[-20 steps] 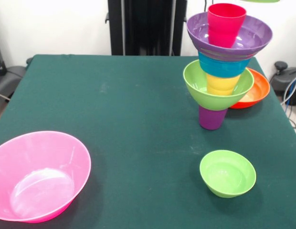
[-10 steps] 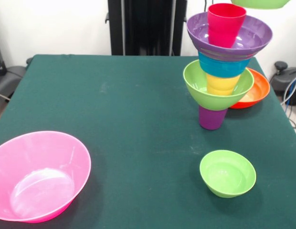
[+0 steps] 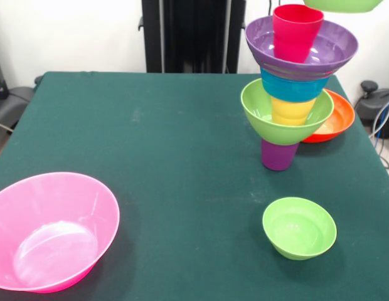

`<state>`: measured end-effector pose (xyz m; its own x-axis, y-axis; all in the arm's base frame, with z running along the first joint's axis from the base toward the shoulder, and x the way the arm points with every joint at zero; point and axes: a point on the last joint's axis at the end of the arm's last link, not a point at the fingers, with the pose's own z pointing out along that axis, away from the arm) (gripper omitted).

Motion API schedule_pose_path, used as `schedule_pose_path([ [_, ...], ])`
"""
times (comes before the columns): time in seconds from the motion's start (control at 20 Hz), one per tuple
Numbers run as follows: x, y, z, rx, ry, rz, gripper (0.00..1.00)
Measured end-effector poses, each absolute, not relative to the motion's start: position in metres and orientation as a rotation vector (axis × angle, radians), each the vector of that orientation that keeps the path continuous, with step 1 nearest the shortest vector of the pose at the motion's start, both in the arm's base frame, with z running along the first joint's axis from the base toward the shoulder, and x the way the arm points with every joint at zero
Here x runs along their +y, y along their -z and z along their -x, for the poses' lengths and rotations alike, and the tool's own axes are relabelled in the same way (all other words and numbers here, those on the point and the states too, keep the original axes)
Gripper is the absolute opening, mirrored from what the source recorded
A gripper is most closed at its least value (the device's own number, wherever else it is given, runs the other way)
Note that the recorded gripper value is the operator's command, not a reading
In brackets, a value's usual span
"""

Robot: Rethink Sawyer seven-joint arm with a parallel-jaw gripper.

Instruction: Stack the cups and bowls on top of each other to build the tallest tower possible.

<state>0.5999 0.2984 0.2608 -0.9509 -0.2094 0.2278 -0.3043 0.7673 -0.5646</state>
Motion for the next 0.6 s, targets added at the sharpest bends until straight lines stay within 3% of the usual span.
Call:
schedule_pose_path([
  [0.6,0.283,-0.261,-0.586,-2.797,-0.918,-0.395,0.00],
])
